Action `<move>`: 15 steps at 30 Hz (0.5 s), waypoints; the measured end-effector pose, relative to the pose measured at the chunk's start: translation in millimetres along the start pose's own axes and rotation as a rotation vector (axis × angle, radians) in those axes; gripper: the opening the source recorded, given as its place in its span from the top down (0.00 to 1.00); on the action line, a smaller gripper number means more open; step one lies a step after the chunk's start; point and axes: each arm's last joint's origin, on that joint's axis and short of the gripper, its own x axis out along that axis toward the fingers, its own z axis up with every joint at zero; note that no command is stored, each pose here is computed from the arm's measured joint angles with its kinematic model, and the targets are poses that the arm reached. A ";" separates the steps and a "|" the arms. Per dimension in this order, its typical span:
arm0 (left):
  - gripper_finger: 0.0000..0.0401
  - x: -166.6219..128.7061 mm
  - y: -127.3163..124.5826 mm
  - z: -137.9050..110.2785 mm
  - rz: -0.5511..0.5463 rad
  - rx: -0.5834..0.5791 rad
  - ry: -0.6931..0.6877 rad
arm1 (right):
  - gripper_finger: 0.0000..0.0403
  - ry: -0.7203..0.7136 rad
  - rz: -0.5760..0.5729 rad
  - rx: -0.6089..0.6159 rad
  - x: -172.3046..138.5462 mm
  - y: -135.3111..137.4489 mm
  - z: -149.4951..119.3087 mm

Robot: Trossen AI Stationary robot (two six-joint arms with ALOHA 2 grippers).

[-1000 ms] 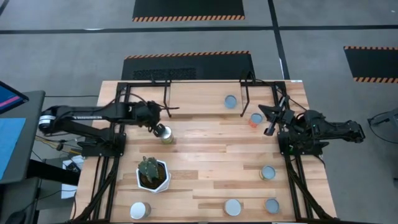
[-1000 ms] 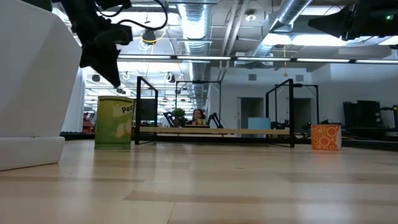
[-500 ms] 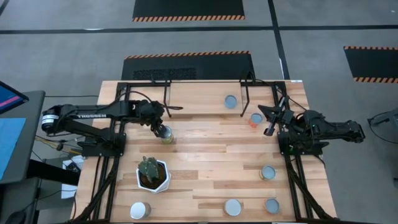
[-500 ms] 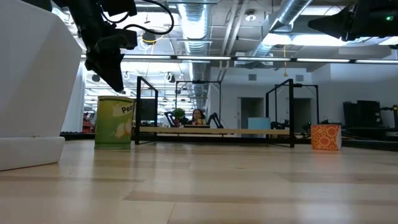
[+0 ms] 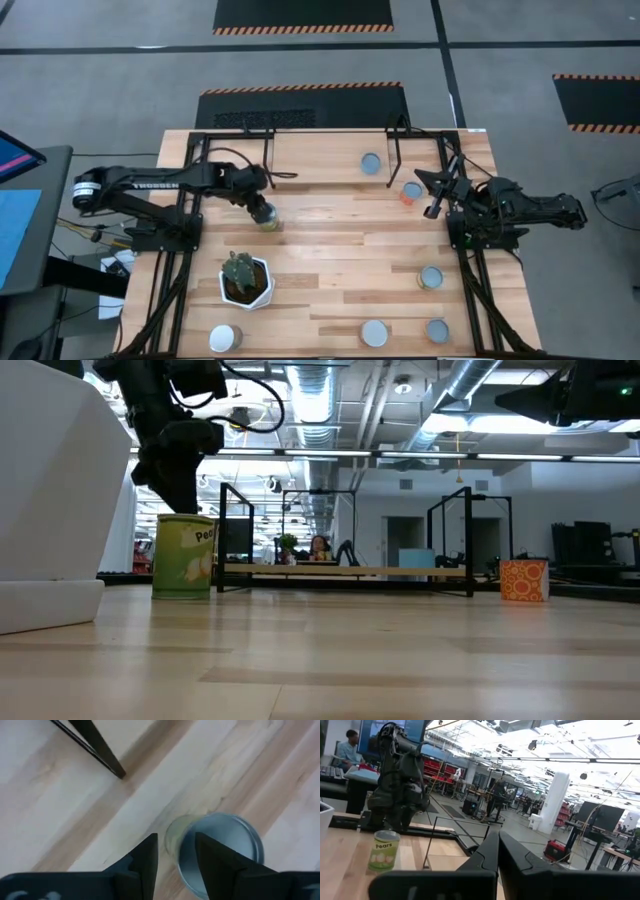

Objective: Pick and place cans onto a shelf
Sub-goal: Put the canned pears on the shelf

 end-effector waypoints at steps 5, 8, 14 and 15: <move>0.71 12.2 -3.7 1.0 -0.020 0.004 0.066 | 0.94 0.001 0.000 -0.001 0.0 0.0 0.0; 0.71 17.5 -5.6 2.2 -0.029 0.006 0.093 | 0.94 0.001 0.000 -0.002 0.0 0.0 -0.1; 0.86 21.3 -6.7 2.3 -0.035 -0.025 0.107 | 0.94 0.002 -0.006 -0.005 0.2 -0.4 -0.2; 0.92 21.5 -7.2 3.1 -0.042 -0.042 0.099 | 0.94 0.002 -0.005 -0.005 0.2 -0.4 -0.2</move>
